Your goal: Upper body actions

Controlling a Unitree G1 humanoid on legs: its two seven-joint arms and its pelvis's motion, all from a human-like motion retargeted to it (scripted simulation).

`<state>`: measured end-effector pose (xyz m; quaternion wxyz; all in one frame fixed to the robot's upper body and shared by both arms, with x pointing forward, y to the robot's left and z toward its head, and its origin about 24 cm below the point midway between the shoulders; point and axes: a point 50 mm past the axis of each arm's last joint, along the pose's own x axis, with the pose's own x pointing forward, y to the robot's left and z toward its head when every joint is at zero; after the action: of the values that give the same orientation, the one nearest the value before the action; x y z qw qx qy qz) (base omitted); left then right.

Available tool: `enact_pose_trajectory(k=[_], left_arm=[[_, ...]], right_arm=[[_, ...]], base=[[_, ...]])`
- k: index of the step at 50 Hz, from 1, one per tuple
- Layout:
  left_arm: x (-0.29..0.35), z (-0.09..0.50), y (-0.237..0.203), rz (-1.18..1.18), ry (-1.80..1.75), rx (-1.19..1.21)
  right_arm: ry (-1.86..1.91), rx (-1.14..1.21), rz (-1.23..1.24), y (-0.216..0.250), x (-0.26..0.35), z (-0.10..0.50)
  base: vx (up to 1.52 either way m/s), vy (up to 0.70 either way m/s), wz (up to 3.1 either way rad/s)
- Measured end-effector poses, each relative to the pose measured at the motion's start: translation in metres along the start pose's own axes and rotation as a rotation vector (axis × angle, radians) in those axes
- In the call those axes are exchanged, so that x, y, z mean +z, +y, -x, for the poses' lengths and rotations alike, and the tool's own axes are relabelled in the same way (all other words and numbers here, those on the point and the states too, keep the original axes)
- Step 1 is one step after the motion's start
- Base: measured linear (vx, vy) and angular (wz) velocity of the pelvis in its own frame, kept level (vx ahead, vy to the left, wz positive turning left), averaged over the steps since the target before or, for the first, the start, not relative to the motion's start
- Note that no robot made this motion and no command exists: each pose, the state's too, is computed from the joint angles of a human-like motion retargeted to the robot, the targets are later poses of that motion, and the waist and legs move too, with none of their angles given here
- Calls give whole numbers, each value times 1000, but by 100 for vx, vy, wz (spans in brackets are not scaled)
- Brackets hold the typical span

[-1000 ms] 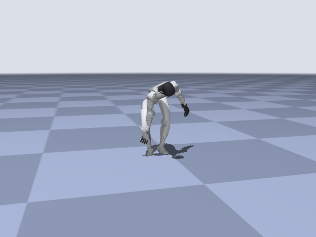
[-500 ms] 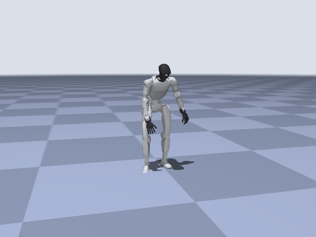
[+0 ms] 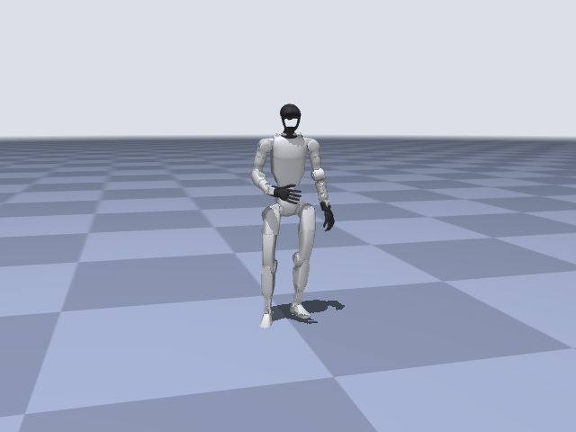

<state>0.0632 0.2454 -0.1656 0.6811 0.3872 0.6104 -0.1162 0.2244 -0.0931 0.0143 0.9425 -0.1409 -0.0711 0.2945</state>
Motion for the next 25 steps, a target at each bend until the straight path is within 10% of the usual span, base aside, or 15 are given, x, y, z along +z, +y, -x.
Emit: enact_pose_trajectory(k=[25], left_arm=[[-52,20,-70,-42,186,-217]], right_arm=[[-508,-583,74,-76,108,45]], base=[[6,0,0]])
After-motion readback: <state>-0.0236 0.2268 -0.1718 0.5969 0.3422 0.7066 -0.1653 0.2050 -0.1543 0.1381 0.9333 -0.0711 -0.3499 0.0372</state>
